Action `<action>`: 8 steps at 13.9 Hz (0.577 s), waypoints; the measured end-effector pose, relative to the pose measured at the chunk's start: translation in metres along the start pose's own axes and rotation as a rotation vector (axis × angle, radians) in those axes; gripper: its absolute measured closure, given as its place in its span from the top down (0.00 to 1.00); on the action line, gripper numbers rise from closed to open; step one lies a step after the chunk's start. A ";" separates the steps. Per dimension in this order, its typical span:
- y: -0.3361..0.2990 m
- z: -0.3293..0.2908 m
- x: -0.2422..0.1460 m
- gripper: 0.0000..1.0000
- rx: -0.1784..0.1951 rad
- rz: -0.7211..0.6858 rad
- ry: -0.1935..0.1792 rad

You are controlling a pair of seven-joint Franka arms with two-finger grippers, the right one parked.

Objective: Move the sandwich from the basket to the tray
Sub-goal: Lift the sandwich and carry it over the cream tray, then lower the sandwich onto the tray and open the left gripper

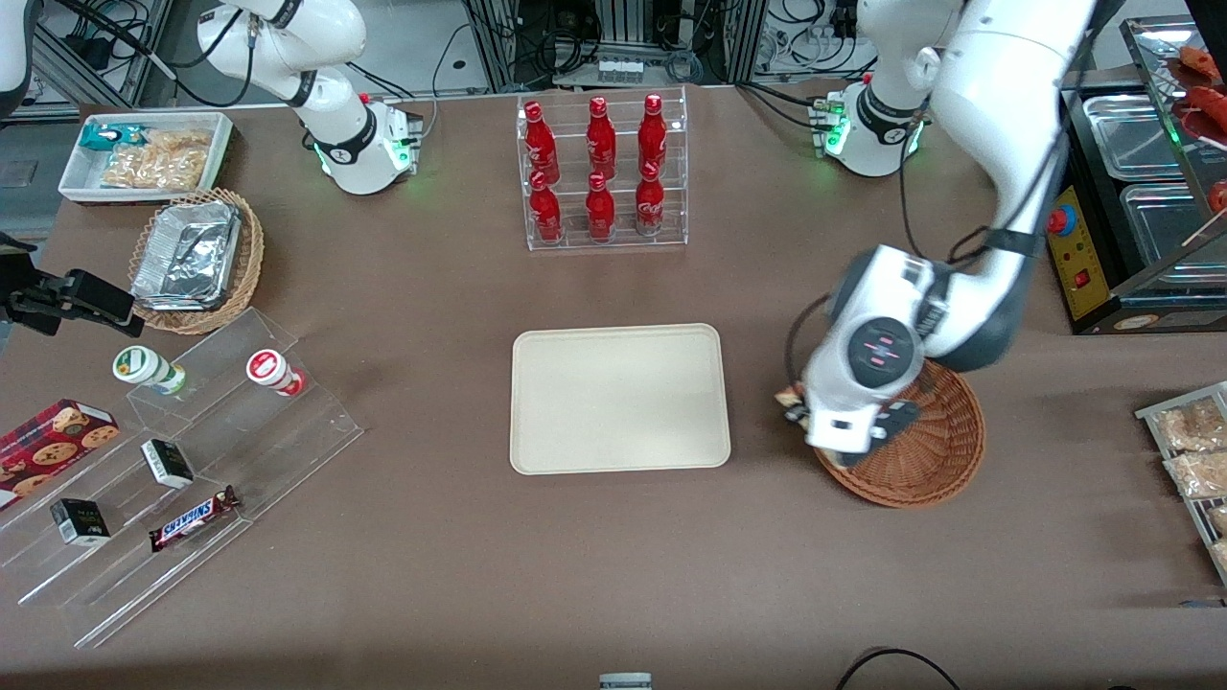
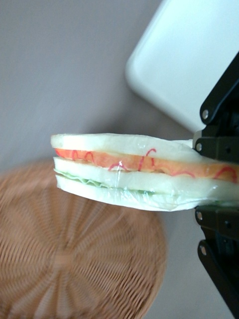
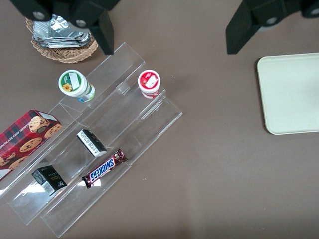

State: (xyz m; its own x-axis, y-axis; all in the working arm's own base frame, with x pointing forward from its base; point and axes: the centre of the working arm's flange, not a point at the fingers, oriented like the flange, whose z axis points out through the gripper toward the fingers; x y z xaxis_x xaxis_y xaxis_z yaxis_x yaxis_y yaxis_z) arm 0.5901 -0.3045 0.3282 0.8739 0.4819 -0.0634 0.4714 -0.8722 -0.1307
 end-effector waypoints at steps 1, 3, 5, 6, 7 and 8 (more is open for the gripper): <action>0.025 -0.007 -0.028 0.20 -0.015 0.069 0.016; 0.071 -0.009 -0.077 0.19 -0.061 0.215 0.045; 0.113 0.011 -0.120 0.15 -0.115 0.351 0.066; 0.131 0.027 -0.141 0.15 -0.131 0.398 0.068; 0.144 0.045 -0.158 0.15 -0.133 0.435 0.062; 0.154 0.062 -0.173 0.15 -0.126 0.463 0.052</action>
State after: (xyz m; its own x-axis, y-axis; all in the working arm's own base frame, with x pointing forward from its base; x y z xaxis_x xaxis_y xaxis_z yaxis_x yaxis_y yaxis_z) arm 0.5039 -0.5173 0.2574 0.9986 0.0381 -0.0364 0.0389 -0.9990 0.0204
